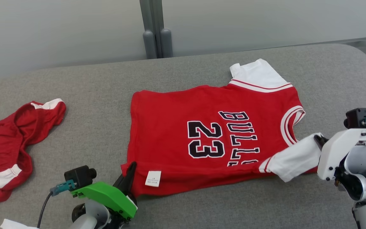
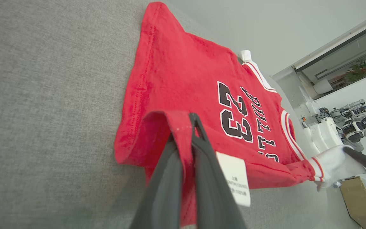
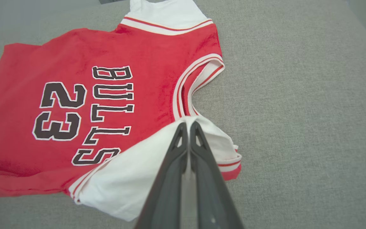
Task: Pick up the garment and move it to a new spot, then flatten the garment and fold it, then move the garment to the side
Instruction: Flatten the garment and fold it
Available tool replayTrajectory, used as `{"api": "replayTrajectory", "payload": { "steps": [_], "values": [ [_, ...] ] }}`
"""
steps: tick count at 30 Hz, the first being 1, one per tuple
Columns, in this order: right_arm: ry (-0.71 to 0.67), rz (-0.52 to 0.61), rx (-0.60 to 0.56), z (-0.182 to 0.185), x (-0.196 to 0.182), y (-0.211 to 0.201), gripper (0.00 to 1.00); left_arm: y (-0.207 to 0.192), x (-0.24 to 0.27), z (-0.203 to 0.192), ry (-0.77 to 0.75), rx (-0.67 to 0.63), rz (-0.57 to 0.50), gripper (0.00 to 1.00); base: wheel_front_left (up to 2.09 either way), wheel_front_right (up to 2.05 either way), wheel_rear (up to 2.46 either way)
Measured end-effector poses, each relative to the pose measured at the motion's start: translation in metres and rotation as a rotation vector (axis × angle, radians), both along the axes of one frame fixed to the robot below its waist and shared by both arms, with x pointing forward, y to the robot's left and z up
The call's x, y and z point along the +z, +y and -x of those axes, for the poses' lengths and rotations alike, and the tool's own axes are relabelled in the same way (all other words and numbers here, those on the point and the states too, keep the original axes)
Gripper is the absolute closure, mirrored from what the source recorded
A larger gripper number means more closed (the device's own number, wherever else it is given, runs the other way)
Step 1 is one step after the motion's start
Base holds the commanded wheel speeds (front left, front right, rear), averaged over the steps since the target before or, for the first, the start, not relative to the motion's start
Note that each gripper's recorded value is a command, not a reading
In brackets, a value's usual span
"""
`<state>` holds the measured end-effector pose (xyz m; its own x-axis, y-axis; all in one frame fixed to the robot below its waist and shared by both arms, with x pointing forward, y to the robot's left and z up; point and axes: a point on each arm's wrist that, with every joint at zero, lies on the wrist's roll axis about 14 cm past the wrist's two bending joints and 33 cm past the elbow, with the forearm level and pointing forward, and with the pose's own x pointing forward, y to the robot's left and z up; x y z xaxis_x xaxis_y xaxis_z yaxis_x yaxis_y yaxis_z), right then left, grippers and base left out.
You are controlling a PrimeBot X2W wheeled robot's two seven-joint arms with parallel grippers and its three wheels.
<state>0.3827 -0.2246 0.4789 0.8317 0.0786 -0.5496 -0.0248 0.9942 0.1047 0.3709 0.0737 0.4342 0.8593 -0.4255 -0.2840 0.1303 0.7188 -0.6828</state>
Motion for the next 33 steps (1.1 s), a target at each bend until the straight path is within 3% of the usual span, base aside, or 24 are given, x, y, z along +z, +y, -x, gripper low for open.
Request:
{"api": "replayTrajectory", "payload": {
  "steps": [17,18,19,20,28,33],
  "values": [
    [-0.066,0.007,0.022,-0.067,-0.015,0.016,1.0,0.009,-0.027,-0.04,0.047,0.072,-0.053,0.99,0.0,0.0,0.0],
    [-0.082,0.005,0.024,-0.07,-0.014,0.018,0.7,0.009,-0.028,-0.04,0.049,0.071,-0.051,0.65,0.0,0.0,0.0],
    [-0.095,0.0,0.025,-0.073,-0.012,0.019,0.43,0.008,-0.028,-0.041,0.047,0.073,-0.047,0.19,0.0,0.0,0.0],
    [-0.102,-0.007,0.024,-0.075,-0.011,0.02,0.0,0.008,-0.027,-0.042,0.04,0.076,-0.047,0.0,0.0,0.0,0.0],
    [-0.333,-0.044,0.021,-0.09,0.03,0.029,0.0,0.011,-0.017,-0.047,-0.03,0.094,-0.068,0.0,0.0,0.0,0.0],
    [-0.4,-0.043,-0.001,-0.086,0.047,0.018,0.0,0.029,0.0,-0.051,-0.126,0.11,-0.157,0.0,0.0,0.0,0.0]
  ]
}}
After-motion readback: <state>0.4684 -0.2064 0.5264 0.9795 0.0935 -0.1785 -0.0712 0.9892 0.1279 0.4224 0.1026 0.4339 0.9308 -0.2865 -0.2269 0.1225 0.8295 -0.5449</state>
